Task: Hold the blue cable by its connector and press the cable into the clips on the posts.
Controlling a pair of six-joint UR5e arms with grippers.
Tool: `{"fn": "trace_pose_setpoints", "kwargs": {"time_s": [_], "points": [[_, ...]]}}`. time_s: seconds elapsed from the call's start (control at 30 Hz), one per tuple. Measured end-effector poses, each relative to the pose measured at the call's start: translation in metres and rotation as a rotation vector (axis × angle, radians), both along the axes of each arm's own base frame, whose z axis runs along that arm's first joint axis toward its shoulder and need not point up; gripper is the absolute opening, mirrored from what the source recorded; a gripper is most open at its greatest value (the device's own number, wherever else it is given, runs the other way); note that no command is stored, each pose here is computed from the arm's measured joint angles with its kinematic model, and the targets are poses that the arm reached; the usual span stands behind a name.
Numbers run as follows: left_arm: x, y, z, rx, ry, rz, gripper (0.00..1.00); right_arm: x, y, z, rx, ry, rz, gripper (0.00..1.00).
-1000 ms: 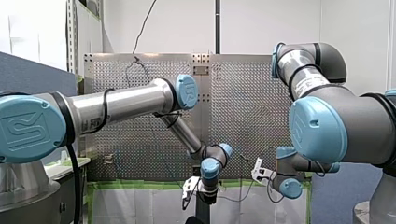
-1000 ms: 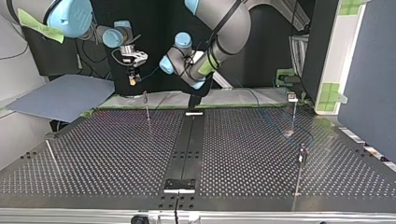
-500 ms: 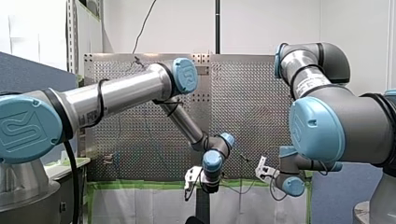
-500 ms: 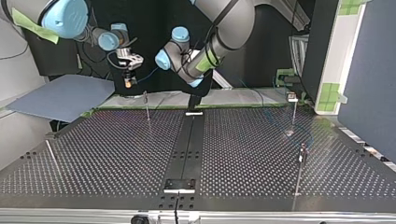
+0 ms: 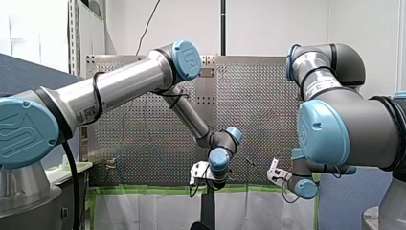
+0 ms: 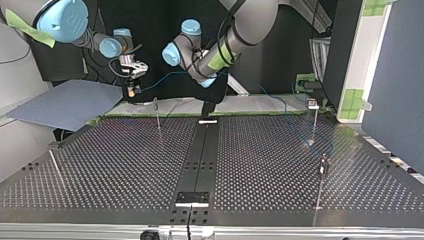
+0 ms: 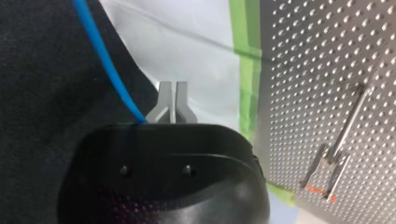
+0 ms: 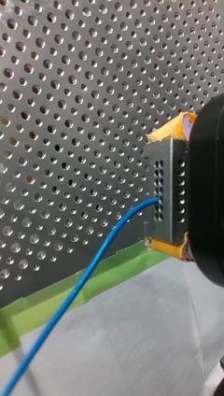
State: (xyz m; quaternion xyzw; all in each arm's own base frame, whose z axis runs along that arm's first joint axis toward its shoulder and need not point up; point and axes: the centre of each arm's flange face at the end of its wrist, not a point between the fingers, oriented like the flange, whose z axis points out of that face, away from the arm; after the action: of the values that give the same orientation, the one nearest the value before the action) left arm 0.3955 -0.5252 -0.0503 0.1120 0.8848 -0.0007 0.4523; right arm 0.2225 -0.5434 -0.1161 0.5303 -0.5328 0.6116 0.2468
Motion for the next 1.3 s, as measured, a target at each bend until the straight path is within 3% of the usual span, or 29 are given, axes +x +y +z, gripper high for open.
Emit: {"fn": "trace_pose_setpoints", "kwargs": {"time_s": [0.2,0.47,0.8,1.03,1.3], "points": [[-0.014,-0.002,-0.008,0.028,-0.023,-0.048,0.0,-0.005,-0.009,0.002,-0.009,-0.004,-0.004,0.0],[-0.015,-0.019,-0.005,0.019,-0.081,-0.102,0.0,-0.016,-0.022,0.006,-0.019,-0.016,-0.007,0.0],[0.011,-0.051,0.015,-0.113,-0.184,-0.105,0.0,-0.027,-0.031,0.008,-0.03,-0.026,0.003,0.0],[0.025,-0.055,0.019,-0.178,-0.228,-0.092,0.0,-0.038,-0.038,0.011,-0.065,-0.037,0.005,0.0],[0.038,-0.062,0.017,-0.242,-0.274,-0.093,0.0,-0.05,-0.044,0.013,-0.084,-0.051,-0.002,0.0]]}}
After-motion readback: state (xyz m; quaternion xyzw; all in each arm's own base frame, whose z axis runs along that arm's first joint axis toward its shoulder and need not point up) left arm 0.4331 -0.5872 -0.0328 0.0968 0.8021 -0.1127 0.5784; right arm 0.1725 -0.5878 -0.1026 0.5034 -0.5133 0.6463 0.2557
